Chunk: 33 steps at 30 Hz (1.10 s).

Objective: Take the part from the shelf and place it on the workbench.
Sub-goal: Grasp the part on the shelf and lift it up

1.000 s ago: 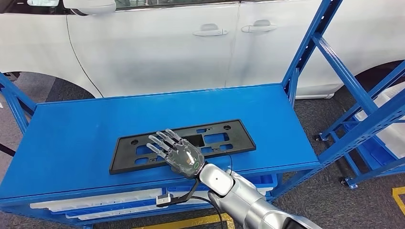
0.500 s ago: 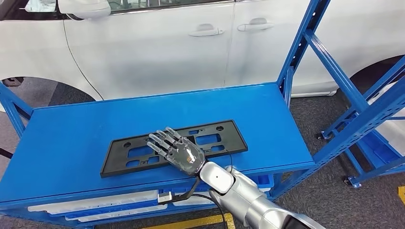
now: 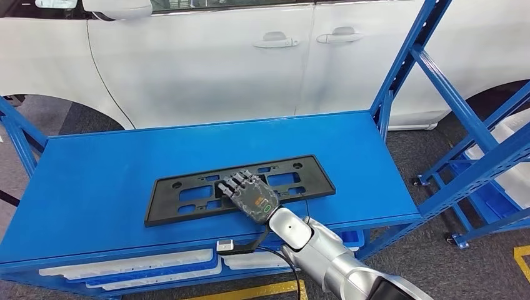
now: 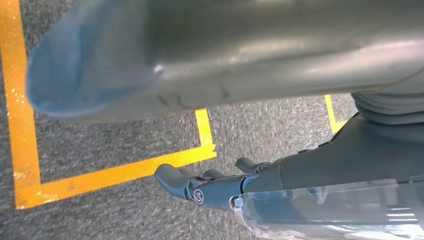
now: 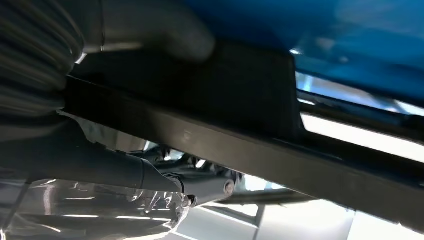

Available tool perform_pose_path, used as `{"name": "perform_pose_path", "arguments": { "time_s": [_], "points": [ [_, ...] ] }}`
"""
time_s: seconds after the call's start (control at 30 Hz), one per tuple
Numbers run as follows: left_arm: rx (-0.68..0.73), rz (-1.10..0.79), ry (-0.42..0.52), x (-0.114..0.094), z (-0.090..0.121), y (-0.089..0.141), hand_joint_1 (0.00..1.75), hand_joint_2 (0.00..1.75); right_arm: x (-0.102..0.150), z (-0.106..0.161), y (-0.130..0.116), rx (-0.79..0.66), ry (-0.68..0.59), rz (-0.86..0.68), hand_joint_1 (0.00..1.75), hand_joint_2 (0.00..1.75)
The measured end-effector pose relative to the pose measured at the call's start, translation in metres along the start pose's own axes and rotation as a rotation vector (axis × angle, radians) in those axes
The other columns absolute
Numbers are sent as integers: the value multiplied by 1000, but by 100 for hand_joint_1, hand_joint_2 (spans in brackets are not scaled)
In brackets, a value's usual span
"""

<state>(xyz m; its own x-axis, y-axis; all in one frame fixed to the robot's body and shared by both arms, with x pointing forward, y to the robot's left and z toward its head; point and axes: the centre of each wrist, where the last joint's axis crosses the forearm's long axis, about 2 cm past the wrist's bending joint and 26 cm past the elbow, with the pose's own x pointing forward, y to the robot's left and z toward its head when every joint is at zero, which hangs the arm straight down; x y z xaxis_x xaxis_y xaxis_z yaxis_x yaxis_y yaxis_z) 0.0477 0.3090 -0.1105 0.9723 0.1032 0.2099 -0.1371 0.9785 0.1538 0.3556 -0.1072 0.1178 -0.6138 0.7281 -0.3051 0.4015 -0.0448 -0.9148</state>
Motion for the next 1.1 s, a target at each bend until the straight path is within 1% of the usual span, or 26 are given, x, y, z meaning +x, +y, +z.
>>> {"name": "perform_pose_path", "arguments": {
  "time_s": [0.17,0.47,0.6,0.73,0.83,0.93,1.0,1.1],
  "points": [
    [2,0,1,0,0,1,0,0,-9,9,10,55,29,6,175,175],
    [0,-3,-3,2,0,2,0,0,-23,8,13,100,90,17,175,175],
    [-2,-3,-8,1,-1,3,0,0,-27,10,15,109,98,15,175,175],
    [-12,-5,-53,0,-1,5,0,175,-29,12,17,111,96,11,175,175],
    [-14,-10,-91,2,-1,5,0,175,-32,11,16,95,97,-5,175,175],
    [-15,-11,-98,1,-1,5,0,175,-33,12,15,66,99,-67,175,175],
    [-26,-8,-109,1,-1,5,0,175,-33,11,12,23,91,-161,175,175],
    [-49,0,-126,1,-1,5,0,175,-40,13,4,-121,74,-357,175,175]
  ]
}}
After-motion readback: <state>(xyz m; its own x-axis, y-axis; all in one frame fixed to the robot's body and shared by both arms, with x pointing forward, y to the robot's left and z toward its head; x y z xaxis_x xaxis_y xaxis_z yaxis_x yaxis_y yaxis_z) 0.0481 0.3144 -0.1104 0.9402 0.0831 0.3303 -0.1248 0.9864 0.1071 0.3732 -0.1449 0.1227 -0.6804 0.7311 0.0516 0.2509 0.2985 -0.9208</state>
